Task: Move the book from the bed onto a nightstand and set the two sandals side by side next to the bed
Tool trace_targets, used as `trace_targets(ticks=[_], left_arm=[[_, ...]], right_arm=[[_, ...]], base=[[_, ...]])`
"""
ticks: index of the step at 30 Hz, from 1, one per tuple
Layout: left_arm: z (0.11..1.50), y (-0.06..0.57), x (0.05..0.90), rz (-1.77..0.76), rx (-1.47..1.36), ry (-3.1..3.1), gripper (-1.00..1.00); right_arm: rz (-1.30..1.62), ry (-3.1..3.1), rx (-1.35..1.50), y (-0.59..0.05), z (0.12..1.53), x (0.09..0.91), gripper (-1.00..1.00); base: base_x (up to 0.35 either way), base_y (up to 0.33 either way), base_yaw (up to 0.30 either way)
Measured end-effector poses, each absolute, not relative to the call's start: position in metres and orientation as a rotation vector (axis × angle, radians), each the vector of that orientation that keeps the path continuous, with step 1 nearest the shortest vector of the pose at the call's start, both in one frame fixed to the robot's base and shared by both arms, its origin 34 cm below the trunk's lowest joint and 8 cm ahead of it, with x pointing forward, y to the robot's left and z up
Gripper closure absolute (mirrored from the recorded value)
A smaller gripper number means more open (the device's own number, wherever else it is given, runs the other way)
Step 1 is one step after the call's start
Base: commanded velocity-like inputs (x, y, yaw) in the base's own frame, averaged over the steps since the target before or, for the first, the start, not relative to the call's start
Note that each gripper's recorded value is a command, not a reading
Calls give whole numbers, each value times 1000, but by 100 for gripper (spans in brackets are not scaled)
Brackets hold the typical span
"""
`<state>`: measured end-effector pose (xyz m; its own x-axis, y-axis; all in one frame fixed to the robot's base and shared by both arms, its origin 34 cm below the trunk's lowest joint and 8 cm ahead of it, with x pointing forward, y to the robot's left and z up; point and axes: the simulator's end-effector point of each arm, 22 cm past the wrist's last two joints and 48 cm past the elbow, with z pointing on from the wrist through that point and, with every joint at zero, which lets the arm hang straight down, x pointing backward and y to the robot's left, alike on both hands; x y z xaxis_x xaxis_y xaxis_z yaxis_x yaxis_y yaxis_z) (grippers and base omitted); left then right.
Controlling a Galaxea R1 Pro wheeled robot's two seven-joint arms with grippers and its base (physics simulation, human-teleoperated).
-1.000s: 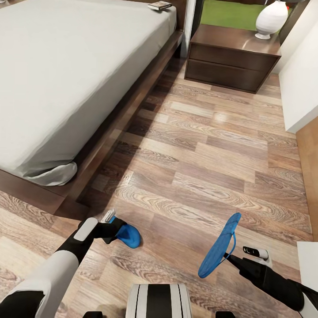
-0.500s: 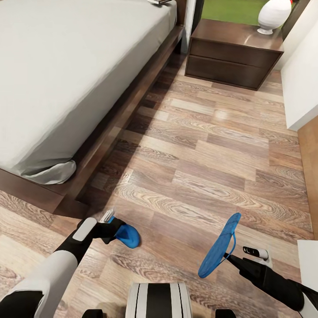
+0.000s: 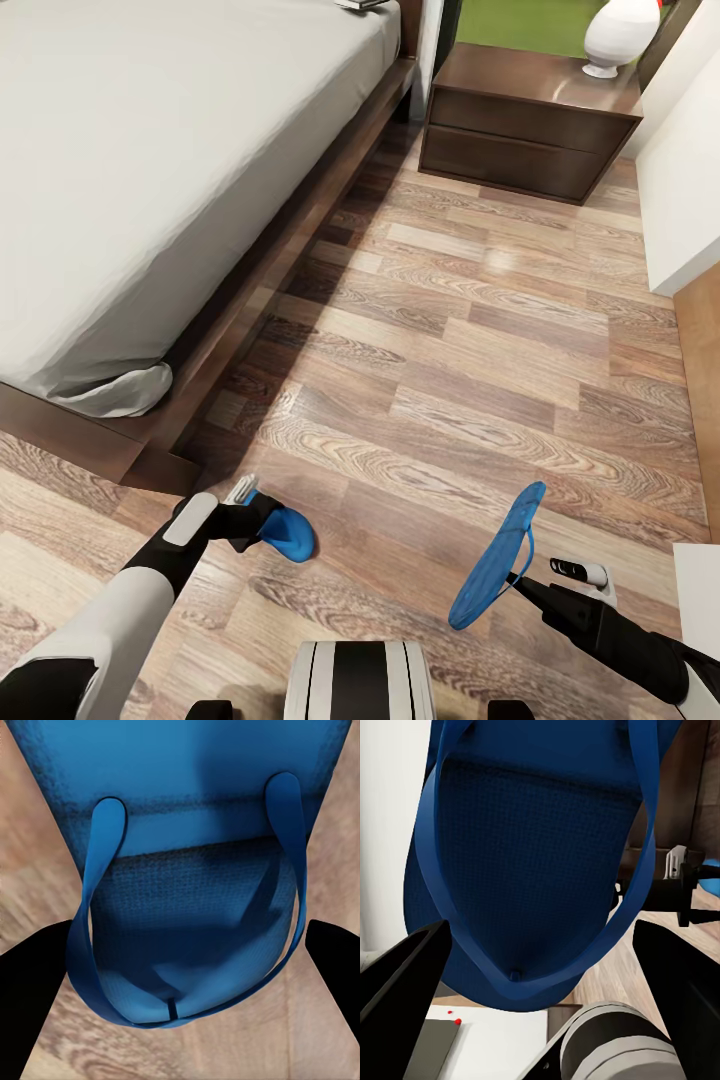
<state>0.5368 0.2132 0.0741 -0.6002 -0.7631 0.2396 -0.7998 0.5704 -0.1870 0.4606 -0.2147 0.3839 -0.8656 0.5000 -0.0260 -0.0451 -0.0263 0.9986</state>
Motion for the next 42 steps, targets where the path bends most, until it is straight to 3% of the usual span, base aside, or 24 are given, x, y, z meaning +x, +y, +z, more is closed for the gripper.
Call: trace_targets(ticks=[7, 8, 42], left_arm=[[74, 214, 537, 417, 1333, -2666, 100], [74, 214, 537, 417, 1333, -2666, -100], [98, 212, 554, 473, 1331, -2696, -100]], right_arm=[[1950, 1877, 475, -215, 384, 460, 100], [1950, 1877, 475, -215, 384, 460, 100], [1936, 1853, 441, -218, 400, 464, 100]], base=[[0, 0, 0], [0, 0, 0], [0, 0, 0]])
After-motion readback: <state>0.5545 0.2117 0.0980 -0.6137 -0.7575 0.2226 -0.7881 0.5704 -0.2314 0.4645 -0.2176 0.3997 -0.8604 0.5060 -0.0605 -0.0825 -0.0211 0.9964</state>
